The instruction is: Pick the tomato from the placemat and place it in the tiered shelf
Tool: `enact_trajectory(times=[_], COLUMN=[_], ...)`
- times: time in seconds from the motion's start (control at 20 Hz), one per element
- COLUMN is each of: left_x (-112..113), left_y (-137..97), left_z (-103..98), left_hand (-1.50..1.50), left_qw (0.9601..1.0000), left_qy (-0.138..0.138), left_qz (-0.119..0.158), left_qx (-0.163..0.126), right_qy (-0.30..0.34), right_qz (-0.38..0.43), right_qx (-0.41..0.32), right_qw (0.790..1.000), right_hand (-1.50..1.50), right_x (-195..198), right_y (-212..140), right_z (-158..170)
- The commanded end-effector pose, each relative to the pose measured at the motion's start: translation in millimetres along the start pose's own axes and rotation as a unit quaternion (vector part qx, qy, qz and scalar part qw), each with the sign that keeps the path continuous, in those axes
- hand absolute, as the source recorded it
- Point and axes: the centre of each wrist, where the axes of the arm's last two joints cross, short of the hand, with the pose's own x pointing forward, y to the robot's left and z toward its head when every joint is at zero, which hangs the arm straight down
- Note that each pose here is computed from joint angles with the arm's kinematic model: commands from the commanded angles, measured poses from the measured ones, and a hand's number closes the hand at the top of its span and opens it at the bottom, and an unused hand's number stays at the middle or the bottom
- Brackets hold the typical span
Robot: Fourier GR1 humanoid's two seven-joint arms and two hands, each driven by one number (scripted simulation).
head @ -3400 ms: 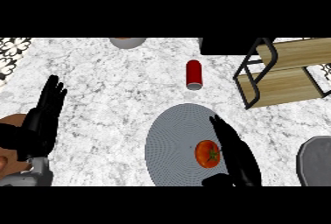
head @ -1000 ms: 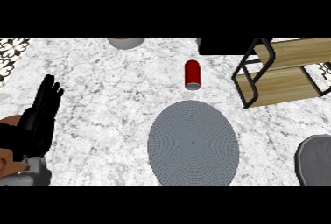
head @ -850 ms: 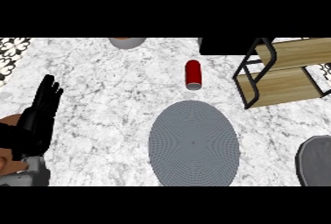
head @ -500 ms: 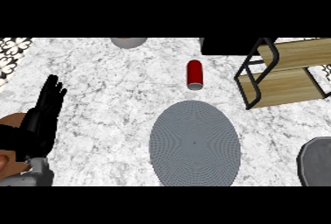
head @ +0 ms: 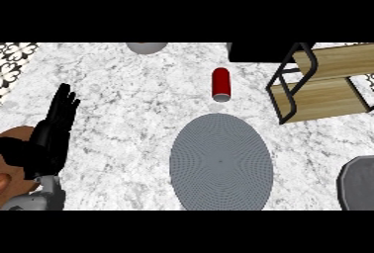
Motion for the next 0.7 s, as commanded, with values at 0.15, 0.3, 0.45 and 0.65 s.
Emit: enact_trajectory(times=[0.15, 0.3, 0.45, 0.65], left_x=[16.6, 5.7, 13.2, 7.6], left_y=[4.1, 0.7, 6.6, 1.2], left_z=[-4.2, 7.5, 9.2, 2.3], left_hand=[0.00, 0.00, 0.00, 0.00], left_qw=[0.9999, 1.0000, 1.0000, 1.0000], left_qy=[-0.001, -0.002, 0.001, -0.004], left_qz=[-0.005, -0.002, 0.002, 0.000], left_qx=[0.009, 0.003, -0.006, 0.001], right_qy=[-0.016, -0.017, -0.022, 0.021], right_qz=[-0.026, -0.011, 0.006, -0.073], right_qx=[-0.019, -0.011, -0.002, -0.049], right_qw=[0.999, 1.000, 1.000, 0.996], right_hand=[1.50, 1.50, 1.50, 1.50], right_x=[-13.2, -23.4, -31.3, -45.6], right_y=[16.2, 58.9, 55.7, 81.9], right_z=[-42.9, -42.2, -58.5, -57.4])
